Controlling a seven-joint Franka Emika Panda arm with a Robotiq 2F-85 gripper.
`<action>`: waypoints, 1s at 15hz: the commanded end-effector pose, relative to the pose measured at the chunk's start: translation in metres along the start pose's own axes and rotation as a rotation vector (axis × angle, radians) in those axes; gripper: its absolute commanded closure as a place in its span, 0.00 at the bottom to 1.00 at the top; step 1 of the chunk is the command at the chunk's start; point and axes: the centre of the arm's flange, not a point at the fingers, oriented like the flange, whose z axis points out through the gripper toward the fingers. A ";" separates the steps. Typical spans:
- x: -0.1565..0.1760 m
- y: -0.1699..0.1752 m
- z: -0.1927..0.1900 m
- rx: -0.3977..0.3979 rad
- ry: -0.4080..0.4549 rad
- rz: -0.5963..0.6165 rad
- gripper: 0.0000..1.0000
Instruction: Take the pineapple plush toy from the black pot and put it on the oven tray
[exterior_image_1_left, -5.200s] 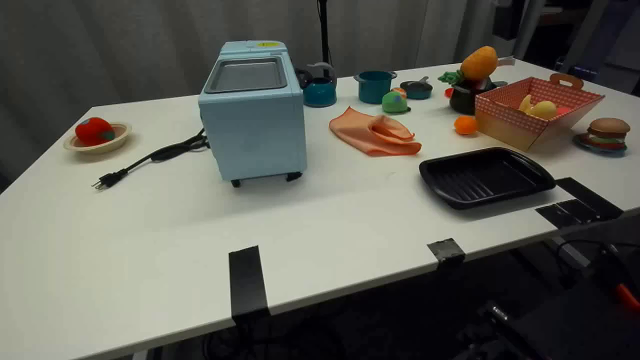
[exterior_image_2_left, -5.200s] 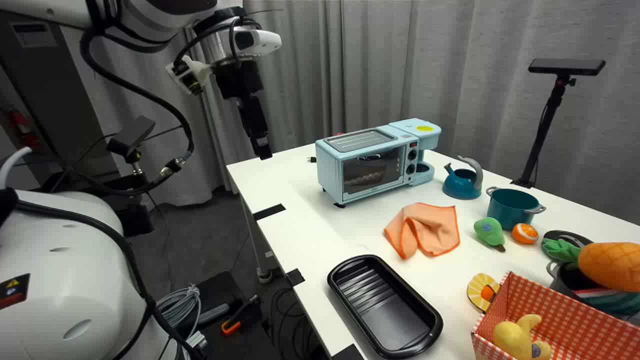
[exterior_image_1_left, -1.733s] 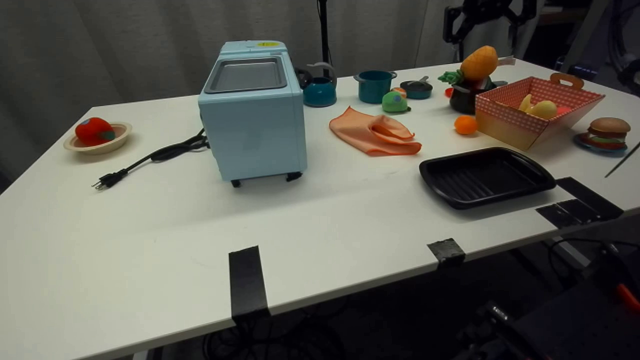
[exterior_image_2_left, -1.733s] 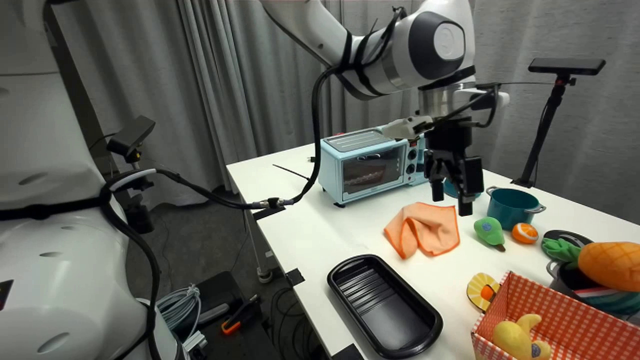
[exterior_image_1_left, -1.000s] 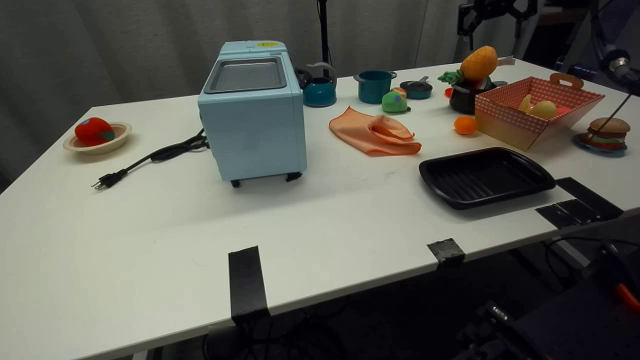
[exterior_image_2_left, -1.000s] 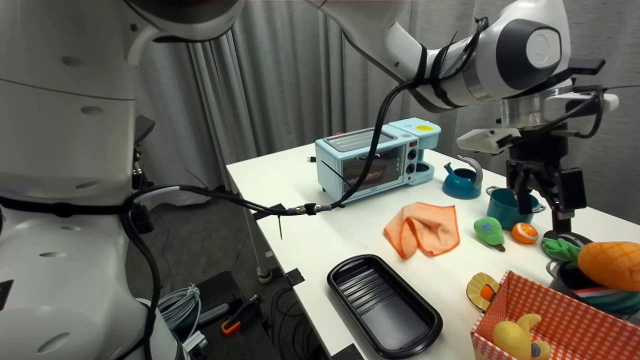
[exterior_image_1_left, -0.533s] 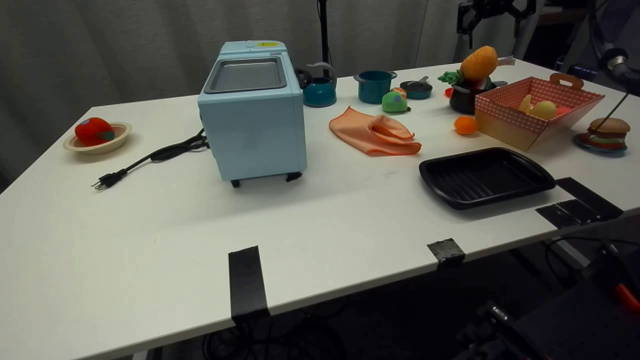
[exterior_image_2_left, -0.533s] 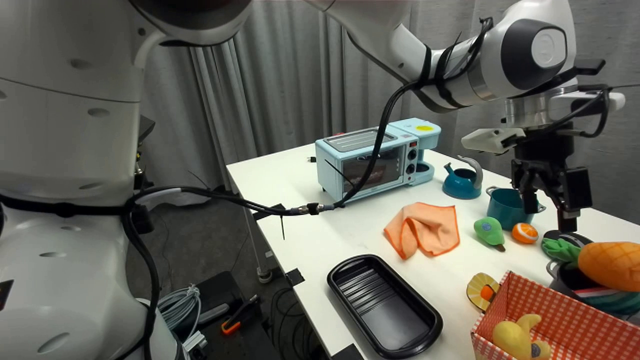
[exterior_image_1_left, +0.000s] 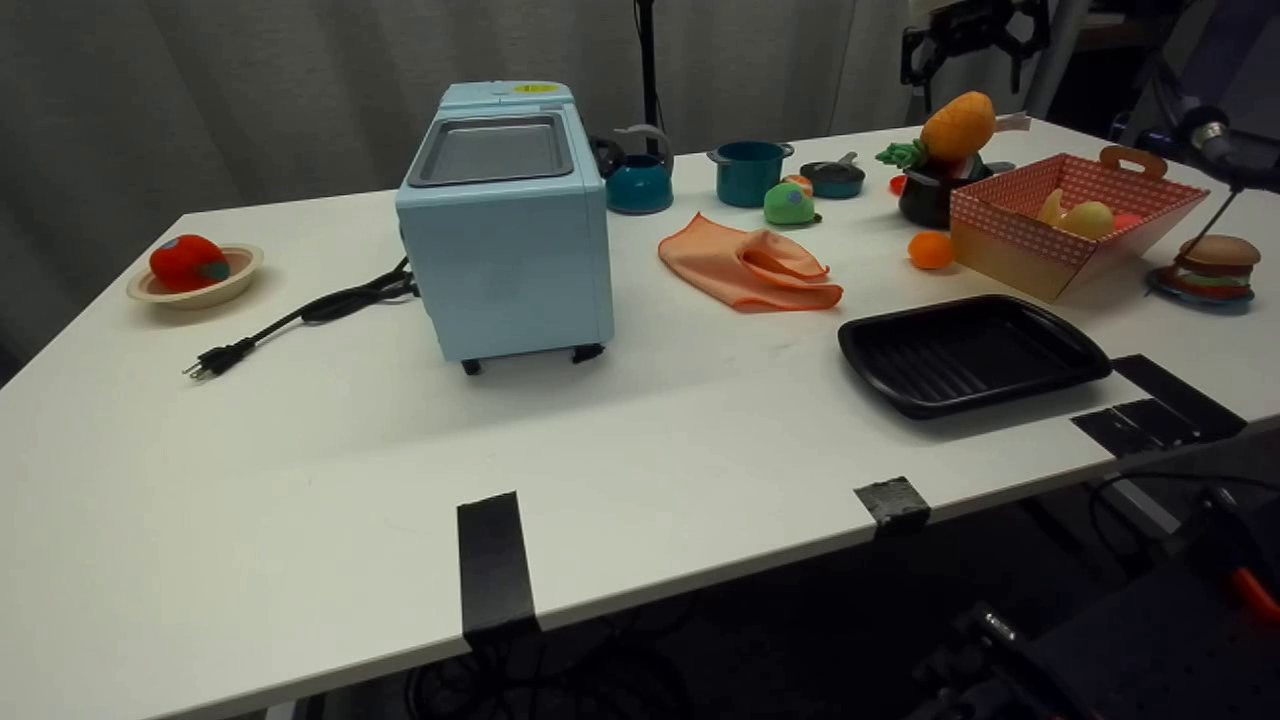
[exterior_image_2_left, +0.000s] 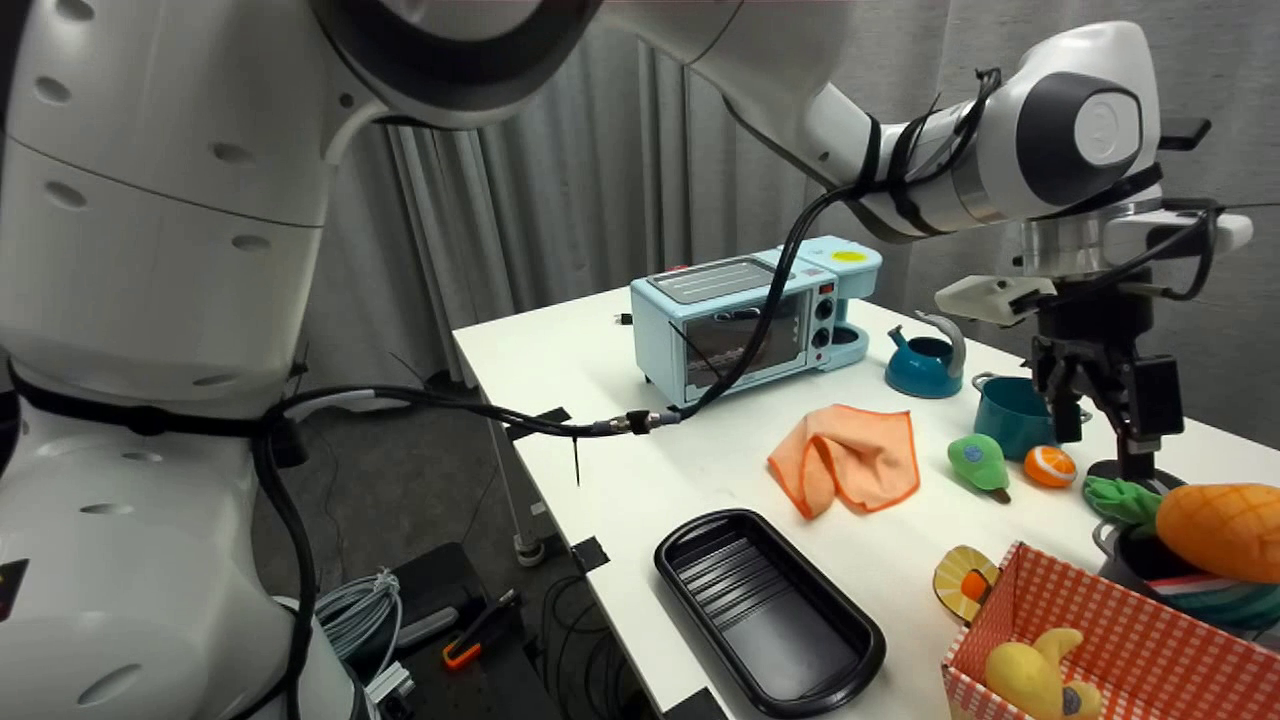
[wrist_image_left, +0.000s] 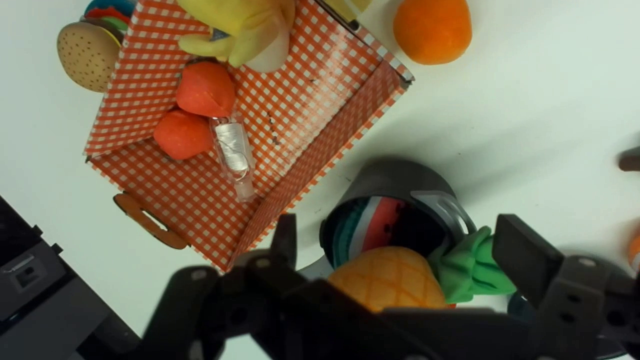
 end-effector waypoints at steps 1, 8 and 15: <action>0.038 -0.015 0.010 -0.022 -0.032 0.074 0.00; 0.078 -0.020 0.039 -0.067 -0.065 0.175 0.00; 0.104 -0.019 0.057 -0.014 -0.021 0.273 0.00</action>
